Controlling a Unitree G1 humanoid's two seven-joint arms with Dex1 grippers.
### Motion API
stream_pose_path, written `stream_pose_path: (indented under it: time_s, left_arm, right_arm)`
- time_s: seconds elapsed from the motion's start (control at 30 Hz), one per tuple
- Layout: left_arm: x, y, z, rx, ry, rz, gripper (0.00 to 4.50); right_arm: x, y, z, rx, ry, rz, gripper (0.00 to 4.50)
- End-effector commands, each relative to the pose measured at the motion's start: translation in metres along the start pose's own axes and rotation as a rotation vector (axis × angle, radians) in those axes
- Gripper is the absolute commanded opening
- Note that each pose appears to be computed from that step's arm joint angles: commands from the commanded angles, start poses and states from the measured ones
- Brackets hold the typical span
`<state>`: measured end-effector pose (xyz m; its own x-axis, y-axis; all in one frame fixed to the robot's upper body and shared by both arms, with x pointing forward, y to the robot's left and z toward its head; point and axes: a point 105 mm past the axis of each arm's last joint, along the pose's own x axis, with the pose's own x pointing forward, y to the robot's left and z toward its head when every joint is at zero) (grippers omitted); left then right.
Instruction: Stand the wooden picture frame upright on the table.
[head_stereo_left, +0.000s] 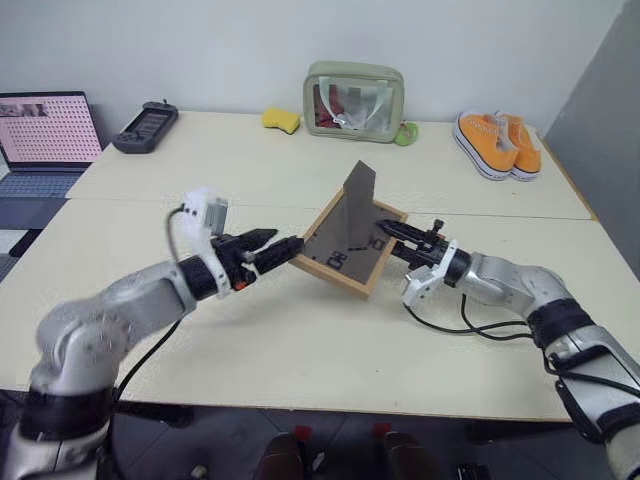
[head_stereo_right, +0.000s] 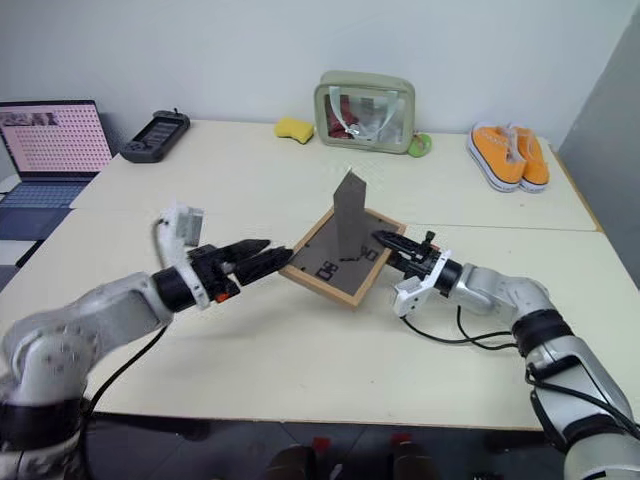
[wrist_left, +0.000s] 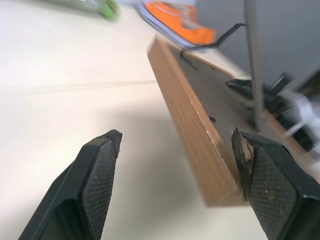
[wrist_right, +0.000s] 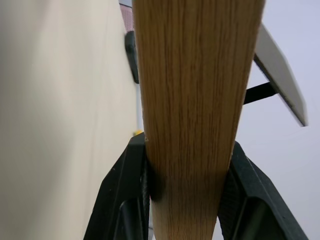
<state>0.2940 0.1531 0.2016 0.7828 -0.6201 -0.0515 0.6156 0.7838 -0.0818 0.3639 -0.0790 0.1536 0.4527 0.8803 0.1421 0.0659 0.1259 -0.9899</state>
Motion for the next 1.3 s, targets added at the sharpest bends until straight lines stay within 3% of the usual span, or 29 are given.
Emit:
stream_pose_path:
  time_s: [0.03, 0.2, 0.33, 0.53, 0.7, 0.9, 1.3]
  left_arm:
    - [-0.019, 0.000, 0.009, 0.124, -0.084, 0.132, 3.74]
    - [-0.042, -0.007, 0.000, 0.168, -0.076, 0.215, 3.74]
    - [-0.060, -0.007, -0.011, 0.156, -0.051, 0.310, 3.74]
    - [-0.073, -0.012, -0.019, 0.166, -0.022, 0.348, 3.74]
    - [-0.074, -0.009, -0.012, 0.179, -0.034, 0.346, 3.74]
    - [-0.068, -0.009, -0.007, 0.184, -0.036, 0.313, 3.74]
    - [-0.062, -0.009, -0.003, 0.173, -0.044, 0.290, 3.74]
  right_arm:
    - [0.023, -0.030, 0.006, 0.159, -0.063, -0.125, 1.33]
    - [0.051, -0.028, 0.013, 0.453, -0.080, -0.120, 1.33]
    - [0.074, -0.023, 0.015, 0.905, -0.108, -0.064, 1.33]
    - [0.080, -0.010, 0.030, 1.322, -0.224, 0.108, 1.33]
    - [0.068, 0.013, 0.032, 1.540, -0.198, 0.212, 1.33]
    - [0.058, 0.025, 0.037, 1.690, -0.207, 0.252, 1.33]
    - [0.059, 0.031, 0.036, 1.776, -0.176, 0.236, 1.33]
